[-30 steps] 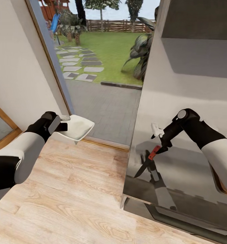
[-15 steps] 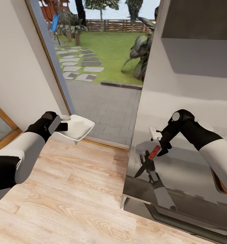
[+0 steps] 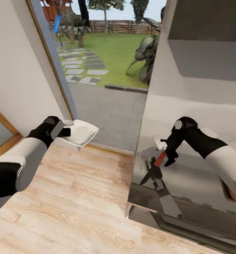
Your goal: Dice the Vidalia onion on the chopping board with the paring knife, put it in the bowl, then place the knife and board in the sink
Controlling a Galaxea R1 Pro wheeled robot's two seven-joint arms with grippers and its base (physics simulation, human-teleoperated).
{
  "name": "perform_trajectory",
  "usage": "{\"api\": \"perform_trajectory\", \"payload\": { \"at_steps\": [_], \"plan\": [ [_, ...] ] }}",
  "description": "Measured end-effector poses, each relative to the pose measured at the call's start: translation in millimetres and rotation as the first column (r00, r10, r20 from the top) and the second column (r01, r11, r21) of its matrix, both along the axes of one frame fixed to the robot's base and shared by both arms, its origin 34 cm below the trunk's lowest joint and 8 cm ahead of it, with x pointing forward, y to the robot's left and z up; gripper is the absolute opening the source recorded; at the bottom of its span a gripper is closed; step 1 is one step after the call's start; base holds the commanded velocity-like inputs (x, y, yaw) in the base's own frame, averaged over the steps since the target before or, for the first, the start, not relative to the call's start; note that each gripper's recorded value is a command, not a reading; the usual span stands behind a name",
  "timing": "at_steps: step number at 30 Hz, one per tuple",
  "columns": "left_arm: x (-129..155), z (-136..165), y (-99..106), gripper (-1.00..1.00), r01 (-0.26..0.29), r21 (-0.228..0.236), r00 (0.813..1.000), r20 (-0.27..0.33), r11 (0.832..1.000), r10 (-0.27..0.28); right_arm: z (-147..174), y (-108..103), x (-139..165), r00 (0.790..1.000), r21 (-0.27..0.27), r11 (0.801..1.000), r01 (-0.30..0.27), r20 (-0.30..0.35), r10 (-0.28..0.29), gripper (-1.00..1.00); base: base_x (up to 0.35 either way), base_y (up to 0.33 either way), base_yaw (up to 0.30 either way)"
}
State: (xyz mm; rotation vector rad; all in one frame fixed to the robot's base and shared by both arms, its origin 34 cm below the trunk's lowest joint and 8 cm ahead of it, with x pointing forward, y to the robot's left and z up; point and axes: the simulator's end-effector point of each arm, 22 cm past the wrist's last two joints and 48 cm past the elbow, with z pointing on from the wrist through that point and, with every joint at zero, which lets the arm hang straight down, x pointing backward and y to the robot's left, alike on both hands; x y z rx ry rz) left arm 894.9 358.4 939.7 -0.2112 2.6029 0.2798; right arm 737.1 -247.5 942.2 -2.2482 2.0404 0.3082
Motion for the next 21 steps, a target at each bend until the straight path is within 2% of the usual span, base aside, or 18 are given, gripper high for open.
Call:
{"api": "perform_trajectory", "payload": {
  "at_steps": [21],
  "plan": [
    [-5.6,-7.6,2.0,-1.00,-0.004,0.001,1.000,-0.022,1.000,0.004,-2.7,1.1,-2.5,1.000,-0.009,1.000,-0.013,-0.006,0.013,1.00,0.000,0.000,0.000]
  ]
}}
